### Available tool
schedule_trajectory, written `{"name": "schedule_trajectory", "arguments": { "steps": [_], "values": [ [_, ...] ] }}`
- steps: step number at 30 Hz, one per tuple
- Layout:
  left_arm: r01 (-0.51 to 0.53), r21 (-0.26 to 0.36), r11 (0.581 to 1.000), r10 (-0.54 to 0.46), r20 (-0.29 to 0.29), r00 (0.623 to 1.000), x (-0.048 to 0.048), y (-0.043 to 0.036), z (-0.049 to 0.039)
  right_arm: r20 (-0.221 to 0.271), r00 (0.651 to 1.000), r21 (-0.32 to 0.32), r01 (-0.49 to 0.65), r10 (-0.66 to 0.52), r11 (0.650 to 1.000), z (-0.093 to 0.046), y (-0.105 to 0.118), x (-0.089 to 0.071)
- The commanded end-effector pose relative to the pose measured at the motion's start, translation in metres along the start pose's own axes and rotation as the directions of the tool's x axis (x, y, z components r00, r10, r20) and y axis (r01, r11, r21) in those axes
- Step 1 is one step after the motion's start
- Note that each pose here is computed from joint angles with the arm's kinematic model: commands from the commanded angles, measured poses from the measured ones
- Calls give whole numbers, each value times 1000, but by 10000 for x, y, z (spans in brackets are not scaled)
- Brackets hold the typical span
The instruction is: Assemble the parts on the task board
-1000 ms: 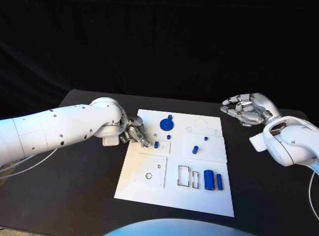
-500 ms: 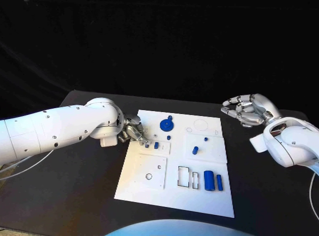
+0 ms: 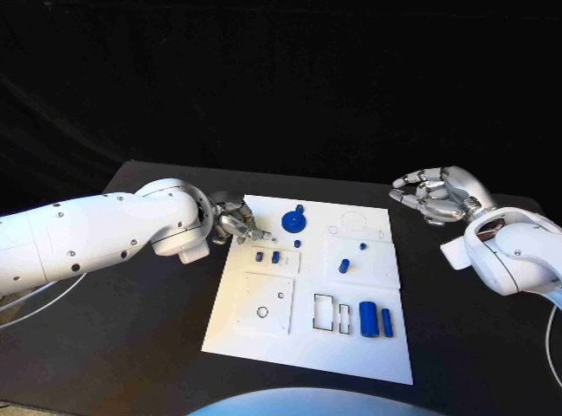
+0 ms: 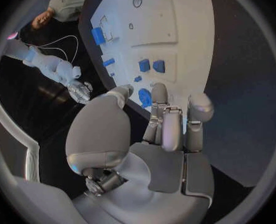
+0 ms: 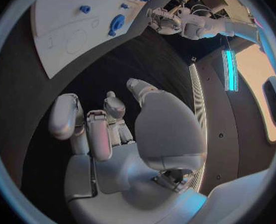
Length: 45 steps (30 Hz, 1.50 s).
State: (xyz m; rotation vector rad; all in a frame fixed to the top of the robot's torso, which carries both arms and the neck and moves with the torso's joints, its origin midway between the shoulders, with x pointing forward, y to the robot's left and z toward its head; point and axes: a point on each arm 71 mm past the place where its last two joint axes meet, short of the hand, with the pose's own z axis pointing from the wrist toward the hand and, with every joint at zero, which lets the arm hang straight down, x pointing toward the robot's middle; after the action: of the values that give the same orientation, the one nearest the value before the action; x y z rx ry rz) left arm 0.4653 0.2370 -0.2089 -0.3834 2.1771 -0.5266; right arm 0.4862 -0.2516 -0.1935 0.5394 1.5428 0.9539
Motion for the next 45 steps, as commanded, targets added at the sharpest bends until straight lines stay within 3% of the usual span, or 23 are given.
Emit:
{"name": "schedule_trajectory", "arguments": {
  "steps": [1, 10, 18, 31, 45],
  "values": [
    [-18, 10, 1000, 17, 109, 994, -13, -16, -37, -7, 1000, -1, 1, -1, 1000, -6, -11, 13],
    [-107, -7, 994, 107, 148, 983, 101, 50, -116, -8, 1000, 13, 1, -1, 1000, -21, -55, 28],
    [-147, -16, 989, 147, 127, 981, 174, 85, -126, -8, 1000, 19, 1, -1, 1000, -27, -74, 35],
    [-144, -11, 989, 145, 52, 988, 399, 80, -72, -11, 1000, 24, 1, -1, 1000, -33, -90, 48],
    [-131, -10, 991, 131, 50, 990, 470, 65, -14, -15, 1000, 28, 0, 0, 1000, -38, -101, 57]
  ]
}}
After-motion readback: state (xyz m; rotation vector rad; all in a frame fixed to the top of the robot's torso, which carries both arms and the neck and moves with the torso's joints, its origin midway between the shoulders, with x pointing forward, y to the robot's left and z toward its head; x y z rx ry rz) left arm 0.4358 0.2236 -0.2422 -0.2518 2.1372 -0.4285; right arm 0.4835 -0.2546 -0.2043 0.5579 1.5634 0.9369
